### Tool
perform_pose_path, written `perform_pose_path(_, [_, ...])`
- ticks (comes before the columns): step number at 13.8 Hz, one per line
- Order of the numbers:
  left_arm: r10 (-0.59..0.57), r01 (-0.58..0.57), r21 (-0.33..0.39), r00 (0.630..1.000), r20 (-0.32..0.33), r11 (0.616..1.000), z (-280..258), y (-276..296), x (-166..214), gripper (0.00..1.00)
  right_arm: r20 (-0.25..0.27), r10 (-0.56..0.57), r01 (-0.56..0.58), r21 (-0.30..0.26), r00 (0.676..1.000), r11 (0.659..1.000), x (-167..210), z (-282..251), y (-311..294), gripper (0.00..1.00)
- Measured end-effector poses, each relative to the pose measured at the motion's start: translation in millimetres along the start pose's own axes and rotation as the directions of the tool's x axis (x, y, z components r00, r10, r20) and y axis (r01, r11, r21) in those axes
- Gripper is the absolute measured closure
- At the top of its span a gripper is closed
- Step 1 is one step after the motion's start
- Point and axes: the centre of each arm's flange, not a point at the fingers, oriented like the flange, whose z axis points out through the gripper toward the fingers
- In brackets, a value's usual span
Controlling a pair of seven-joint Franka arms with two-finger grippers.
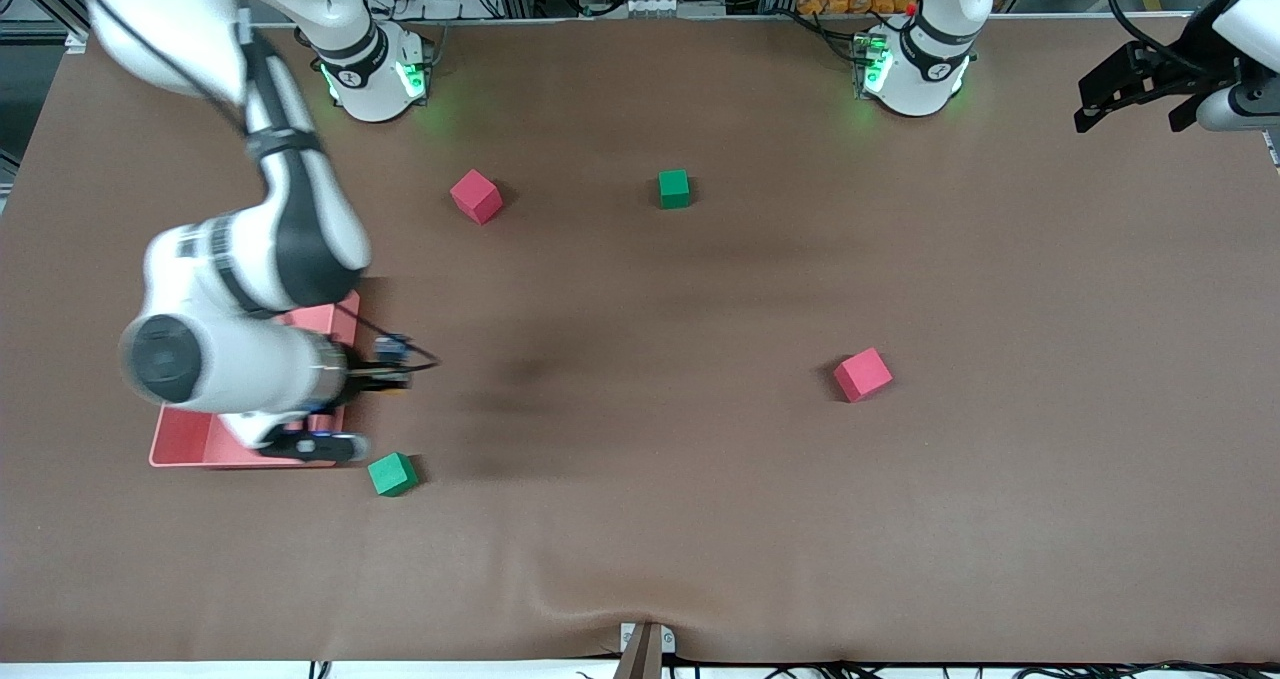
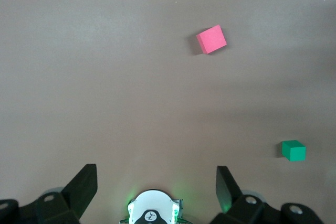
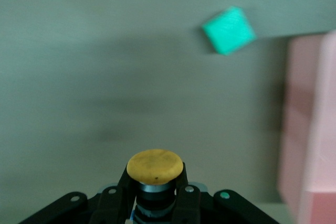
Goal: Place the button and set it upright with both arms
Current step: 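Lift the button out of the tray and carry it to mid-table, then lower the button onto the table while the left gripper approaches it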
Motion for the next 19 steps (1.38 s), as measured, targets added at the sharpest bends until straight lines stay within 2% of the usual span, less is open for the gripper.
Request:
perform_pose_path(3, [0.001, -0.001, 0.0, 1.0, 0.002, 1.0, 0, 0, 0, 0.0, -0.08, 0.018, -0.016, 0.033, 0.997, 0.999, -15, 41, -94, 0.67])
perform_pose_path(5, [0.002, -0.002, 0.001, 1.0, 0.002, 1.0, 0, 1, 0, 0.0, -0.105, 0.028, -0.023, 0.045, 0.994, 0.999, -32, 89, -152, 0.67])
perform_pose_path(8, [0.006, -0.006, 0.002, 1.0, 0.002, 1.0, 0, 3, -1, 0.0, -0.102, 0.003, 0.0, 0.033, 0.995, 0.999, -54, 158, -207, 0.67])
perform_pose_path(10, [0.009, -0.009, 0.002, 1.0, 0.003, 1.0, 1, 5, 0, 0.0, -0.097, -0.024, 0.026, 0.025, 0.995, 0.999, -63, 184, -226, 0.67])
perform_pose_path(13, [0.018, -0.018, 0.004, 1.0, 0.004, 1.0, 1, 9, 0, 0.0, -0.116, -0.049, 0.054, 0.035, 0.992, 0.998, -78, 204, -253, 0.67])
perform_pose_path(19, [0.118, -0.119, 0.016, 0.991, 0.057, 0.993, 37, 64, 19, 0.0, -0.105, -0.076, 0.078, 0.016, 0.992, 0.997, -109, 232, -282, 0.67])
